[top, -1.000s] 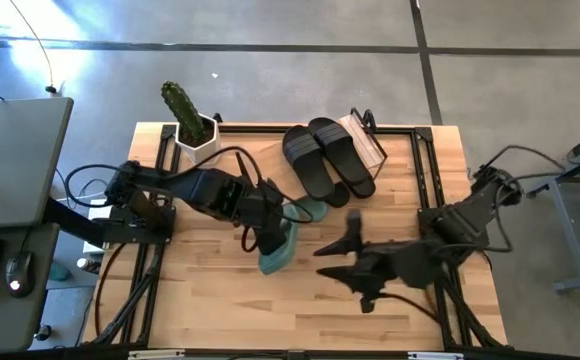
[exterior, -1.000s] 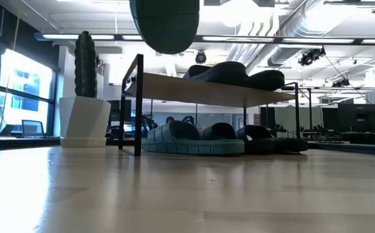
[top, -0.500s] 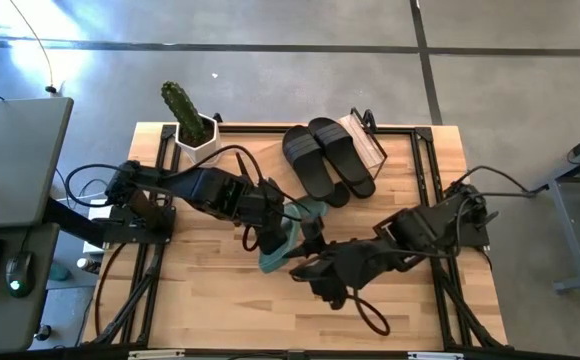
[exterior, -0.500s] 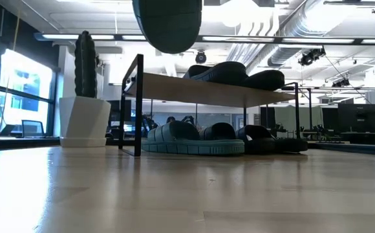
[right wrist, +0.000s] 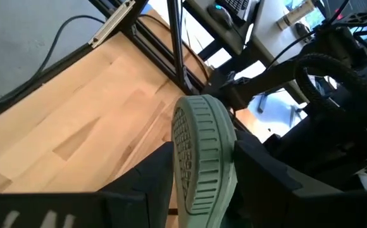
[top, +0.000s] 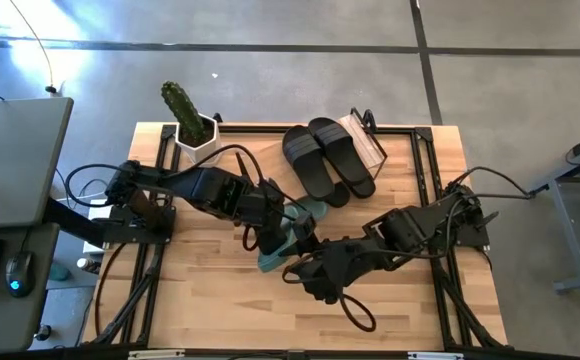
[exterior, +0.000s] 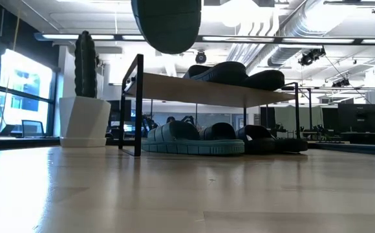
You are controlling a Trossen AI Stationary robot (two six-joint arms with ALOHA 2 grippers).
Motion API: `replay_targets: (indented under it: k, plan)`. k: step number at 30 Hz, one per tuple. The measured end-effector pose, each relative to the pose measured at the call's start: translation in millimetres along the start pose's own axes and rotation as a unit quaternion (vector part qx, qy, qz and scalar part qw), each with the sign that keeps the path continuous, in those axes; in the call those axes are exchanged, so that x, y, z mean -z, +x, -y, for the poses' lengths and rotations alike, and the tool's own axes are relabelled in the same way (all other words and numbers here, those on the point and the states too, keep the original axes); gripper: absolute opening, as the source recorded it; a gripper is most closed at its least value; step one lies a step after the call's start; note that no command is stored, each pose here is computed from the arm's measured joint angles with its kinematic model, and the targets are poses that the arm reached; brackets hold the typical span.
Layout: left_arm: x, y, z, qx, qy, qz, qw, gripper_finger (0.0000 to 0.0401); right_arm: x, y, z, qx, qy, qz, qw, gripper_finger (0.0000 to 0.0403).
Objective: Pick and place slides into the shelf
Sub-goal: Put the green slipper under the shelf
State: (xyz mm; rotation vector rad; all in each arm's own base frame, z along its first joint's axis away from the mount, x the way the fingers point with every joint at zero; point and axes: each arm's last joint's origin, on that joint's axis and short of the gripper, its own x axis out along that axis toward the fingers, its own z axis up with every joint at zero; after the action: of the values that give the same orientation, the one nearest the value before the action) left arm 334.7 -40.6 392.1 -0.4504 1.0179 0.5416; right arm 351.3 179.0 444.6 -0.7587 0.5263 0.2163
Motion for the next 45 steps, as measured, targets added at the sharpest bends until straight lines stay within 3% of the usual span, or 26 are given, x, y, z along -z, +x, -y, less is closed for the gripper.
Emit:
replay_targets:
  k: [8,24,45]
  plan:
    - [-1,5,3,0.0,0.0,-0.002,1.0,0.0,-2,1,3,0.007,-0.018,0.015,1.0,0.0156]
    - [-2,7,5,0.01,-0.005,-0.003,1.0,0.0,-2,5,4,-0.03,0.014,0.034,0.999,0.0156]
    - [-3,7,7,0.024,-0.023,-0.003,0.999,0.0,2,24,-4,-0.041,0.01,0.006,0.999,0.0156]
